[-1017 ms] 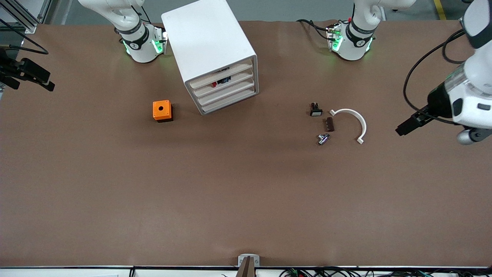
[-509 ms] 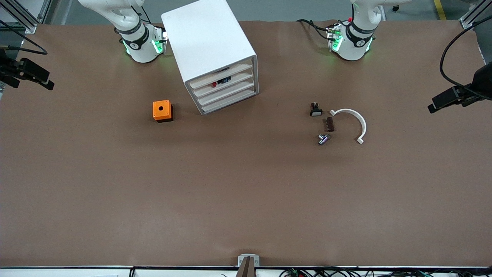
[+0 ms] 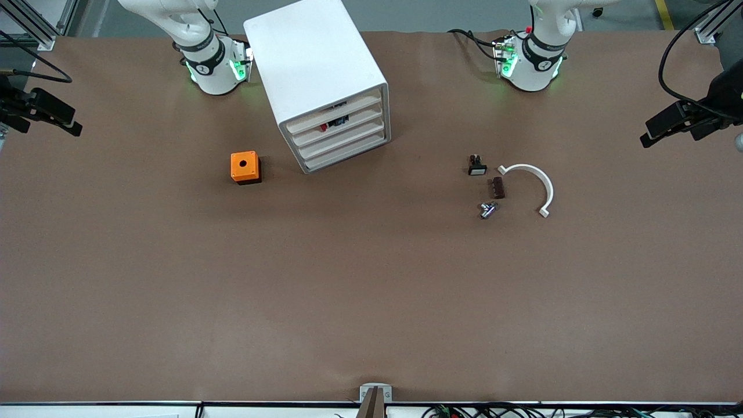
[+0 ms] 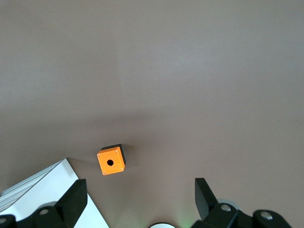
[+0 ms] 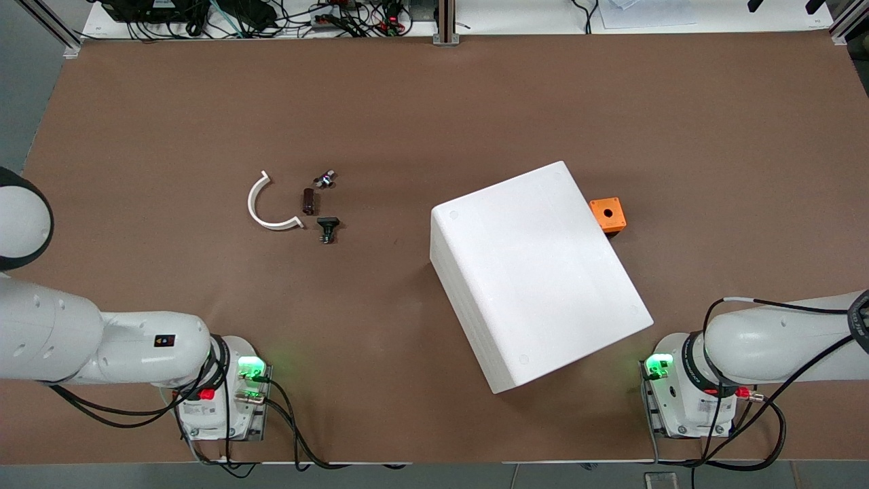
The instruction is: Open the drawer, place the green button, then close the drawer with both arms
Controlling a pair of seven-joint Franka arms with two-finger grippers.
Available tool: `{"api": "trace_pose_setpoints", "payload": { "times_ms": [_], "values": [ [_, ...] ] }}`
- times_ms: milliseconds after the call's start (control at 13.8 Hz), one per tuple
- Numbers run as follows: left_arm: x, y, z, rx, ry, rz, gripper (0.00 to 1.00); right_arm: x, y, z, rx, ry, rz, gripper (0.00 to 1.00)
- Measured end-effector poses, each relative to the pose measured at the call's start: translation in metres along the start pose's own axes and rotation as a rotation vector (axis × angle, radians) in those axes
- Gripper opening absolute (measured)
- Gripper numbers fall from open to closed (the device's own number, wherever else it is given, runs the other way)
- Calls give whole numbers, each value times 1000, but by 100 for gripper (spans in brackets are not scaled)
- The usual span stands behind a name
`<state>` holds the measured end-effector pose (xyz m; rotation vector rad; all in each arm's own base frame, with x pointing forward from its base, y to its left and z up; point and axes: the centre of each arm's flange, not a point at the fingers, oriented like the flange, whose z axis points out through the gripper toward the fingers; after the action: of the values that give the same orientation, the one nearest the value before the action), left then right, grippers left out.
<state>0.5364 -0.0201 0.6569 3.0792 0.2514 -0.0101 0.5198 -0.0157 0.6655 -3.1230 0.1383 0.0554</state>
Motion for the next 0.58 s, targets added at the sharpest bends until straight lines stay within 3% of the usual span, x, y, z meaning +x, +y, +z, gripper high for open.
{"api": "trace_pose_setpoints", "payload": {
  "times_ms": [581],
  "values": [
    [-13, -2, 3, 36, -5, 4, 100, 0, 0, 0, 0, 0, 0, 100]
  ]
}}
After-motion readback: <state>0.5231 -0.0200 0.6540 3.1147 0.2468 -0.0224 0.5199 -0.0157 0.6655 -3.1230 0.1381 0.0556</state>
